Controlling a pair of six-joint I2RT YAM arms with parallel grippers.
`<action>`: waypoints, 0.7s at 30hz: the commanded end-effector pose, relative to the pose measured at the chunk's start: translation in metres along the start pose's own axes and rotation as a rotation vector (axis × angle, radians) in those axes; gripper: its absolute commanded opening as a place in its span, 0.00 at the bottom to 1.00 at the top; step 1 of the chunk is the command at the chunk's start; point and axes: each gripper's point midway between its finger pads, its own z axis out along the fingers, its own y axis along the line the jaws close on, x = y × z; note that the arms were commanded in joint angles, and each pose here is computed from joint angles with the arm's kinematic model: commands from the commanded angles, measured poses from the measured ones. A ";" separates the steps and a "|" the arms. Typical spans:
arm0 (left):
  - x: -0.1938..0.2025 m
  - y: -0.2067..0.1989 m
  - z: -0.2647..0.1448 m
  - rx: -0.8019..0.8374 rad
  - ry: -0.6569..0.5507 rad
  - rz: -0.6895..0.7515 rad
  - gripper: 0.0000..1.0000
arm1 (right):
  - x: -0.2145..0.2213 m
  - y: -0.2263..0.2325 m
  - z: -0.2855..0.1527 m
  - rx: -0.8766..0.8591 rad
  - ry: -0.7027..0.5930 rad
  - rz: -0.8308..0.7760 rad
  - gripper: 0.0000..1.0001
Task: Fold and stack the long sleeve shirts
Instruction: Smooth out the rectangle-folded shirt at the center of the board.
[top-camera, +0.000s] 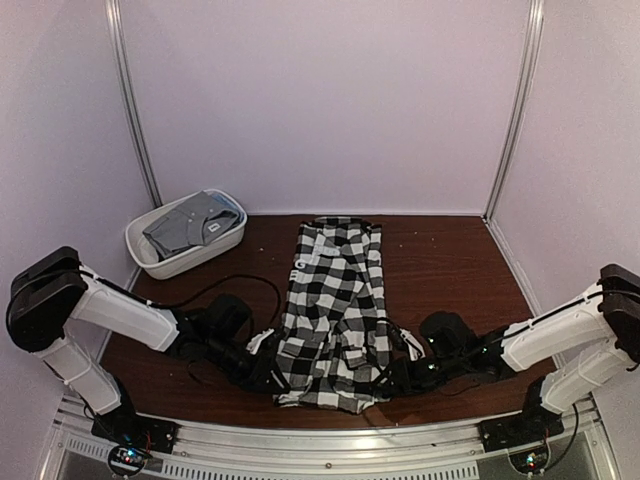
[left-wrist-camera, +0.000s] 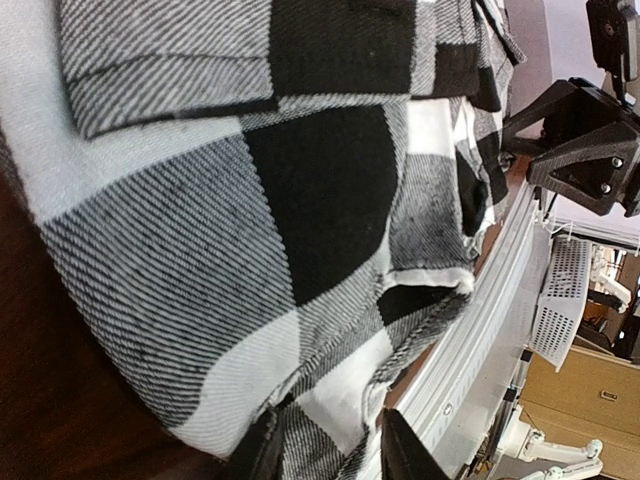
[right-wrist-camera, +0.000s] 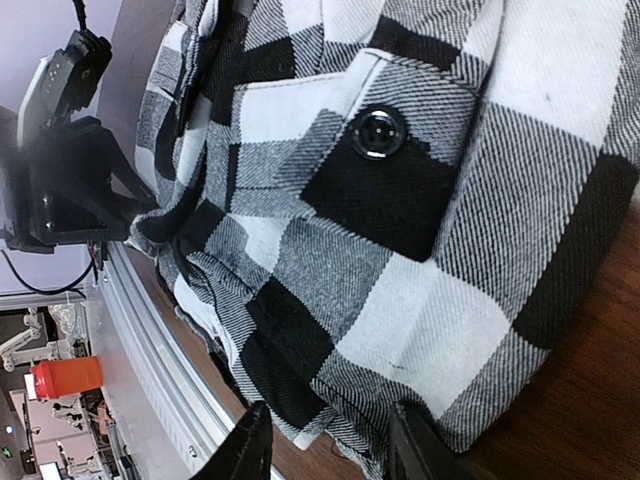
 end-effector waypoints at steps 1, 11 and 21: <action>0.009 0.001 0.003 -0.013 0.032 0.000 0.34 | 0.004 -0.001 -0.004 0.002 -0.002 0.014 0.41; -0.003 -0.026 -0.027 -0.044 -0.014 0.085 0.36 | -0.004 0.000 -0.027 0.053 -0.058 0.011 0.43; -0.034 0.000 -0.037 -0.075 -0.096 0.043 0.42 | -0.002 -0.011 -0.026 0.033 -0.090 0.084 0.49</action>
